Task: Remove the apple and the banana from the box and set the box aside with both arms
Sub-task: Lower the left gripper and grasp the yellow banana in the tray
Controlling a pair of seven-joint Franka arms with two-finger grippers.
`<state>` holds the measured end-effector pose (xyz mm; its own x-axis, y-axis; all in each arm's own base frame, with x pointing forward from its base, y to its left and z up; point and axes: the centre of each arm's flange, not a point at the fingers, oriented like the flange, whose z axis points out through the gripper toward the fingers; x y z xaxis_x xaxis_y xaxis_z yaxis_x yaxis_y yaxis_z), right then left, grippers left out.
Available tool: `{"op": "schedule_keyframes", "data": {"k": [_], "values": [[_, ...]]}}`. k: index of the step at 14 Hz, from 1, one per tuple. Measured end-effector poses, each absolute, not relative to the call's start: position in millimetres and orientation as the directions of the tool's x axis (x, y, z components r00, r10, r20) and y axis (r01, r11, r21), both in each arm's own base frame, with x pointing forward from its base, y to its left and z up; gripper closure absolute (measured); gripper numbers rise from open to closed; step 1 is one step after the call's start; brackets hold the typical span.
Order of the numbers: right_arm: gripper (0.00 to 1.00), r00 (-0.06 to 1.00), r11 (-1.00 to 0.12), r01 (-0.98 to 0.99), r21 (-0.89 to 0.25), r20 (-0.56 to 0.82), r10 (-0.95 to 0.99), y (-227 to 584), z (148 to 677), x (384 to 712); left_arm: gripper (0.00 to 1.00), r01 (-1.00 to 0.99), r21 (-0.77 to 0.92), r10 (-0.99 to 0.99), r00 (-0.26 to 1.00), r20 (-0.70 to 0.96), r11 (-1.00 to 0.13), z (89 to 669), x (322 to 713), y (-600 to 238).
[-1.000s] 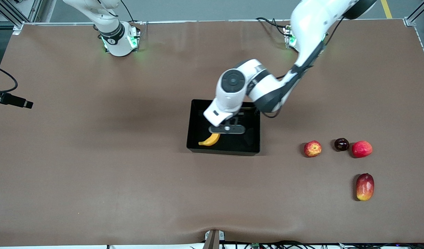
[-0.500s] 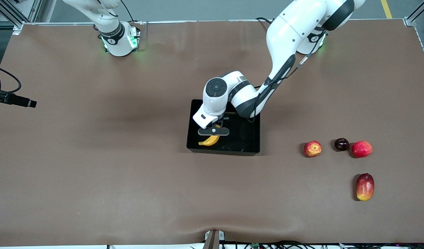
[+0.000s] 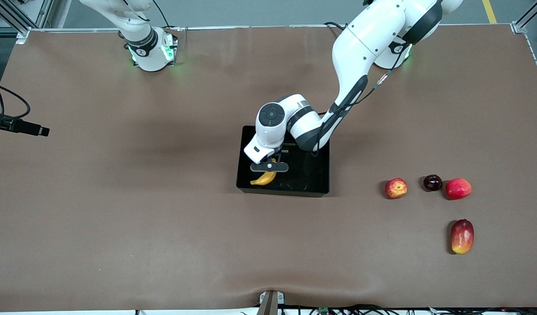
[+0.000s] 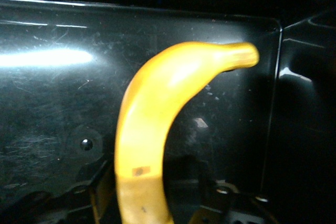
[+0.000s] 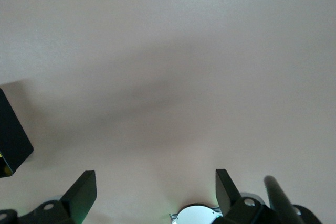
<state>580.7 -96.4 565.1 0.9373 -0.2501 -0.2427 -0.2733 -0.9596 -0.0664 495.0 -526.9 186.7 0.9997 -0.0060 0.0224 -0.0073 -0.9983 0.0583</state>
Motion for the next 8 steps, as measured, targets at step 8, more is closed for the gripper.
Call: {"op": "schedule_keyframes", "data": {"k": [8], "values": [[0.0,0.937,-0.974,-0.213,-0.077,-0.298,-0.182,-83,558,577,0.65,-0.033,0.002,-0.033,0.997,0.073,-0.999,218,509,-525]]}}
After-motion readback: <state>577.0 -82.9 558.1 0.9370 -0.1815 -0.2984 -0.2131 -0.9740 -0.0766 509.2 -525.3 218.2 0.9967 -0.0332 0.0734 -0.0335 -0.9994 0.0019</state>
